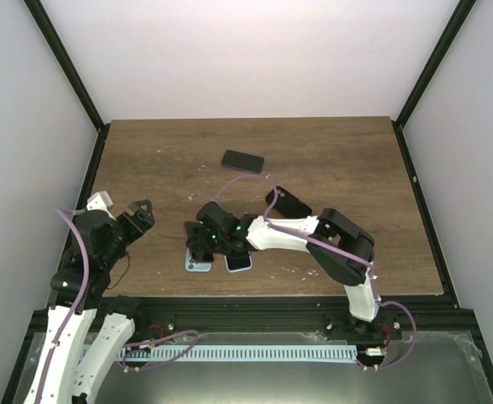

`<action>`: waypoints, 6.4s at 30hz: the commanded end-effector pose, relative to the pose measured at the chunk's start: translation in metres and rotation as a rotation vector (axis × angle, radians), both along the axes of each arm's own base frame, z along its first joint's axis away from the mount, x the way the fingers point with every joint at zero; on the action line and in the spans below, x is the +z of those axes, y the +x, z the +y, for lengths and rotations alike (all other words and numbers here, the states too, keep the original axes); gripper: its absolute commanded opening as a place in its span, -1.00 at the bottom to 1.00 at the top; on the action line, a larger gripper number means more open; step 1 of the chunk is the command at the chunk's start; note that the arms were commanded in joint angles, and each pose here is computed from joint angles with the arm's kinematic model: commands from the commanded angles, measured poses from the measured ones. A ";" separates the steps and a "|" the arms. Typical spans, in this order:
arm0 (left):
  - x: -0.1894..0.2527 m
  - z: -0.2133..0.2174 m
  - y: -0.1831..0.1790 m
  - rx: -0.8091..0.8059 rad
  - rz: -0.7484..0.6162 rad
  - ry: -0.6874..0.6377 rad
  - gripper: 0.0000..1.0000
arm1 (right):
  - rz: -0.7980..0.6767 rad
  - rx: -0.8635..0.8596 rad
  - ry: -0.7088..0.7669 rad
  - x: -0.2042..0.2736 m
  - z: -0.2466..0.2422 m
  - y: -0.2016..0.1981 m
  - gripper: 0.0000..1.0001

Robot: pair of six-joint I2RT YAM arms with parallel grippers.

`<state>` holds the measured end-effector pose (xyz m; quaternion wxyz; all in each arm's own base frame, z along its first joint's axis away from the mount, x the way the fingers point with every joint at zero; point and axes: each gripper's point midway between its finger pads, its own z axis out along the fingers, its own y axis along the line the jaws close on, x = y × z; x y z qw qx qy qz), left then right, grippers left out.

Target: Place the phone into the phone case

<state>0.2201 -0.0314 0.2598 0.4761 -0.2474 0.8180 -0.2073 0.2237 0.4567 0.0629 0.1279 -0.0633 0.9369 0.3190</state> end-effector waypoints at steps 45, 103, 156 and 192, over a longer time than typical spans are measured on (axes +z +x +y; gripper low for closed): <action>-0.221 -0.135 -0.025 -0.442 0.652 -0.457 0.57 | -0.169 -0.200 0.018 0.057 -0.080 0.019 -0.18; -0.096 -0.045 -0.001 -0.141 0.244 -0.103 0.77 | -0.088 -0.133 -0.141 0.014 -0.023 -0.010 0.64; -0.194 -0.102 -0.012 -0.377 0.608 -0.318 0.26 | -0.149 0.099 -0.219 -0.043 -0.102 -0.015 -0.11; -0.215 -0.138 -0.041 -0.439 0.691 -0.503 -0.35 | 0.041 0.229 0.087 -0.035 -0.067 -0.055 -0.32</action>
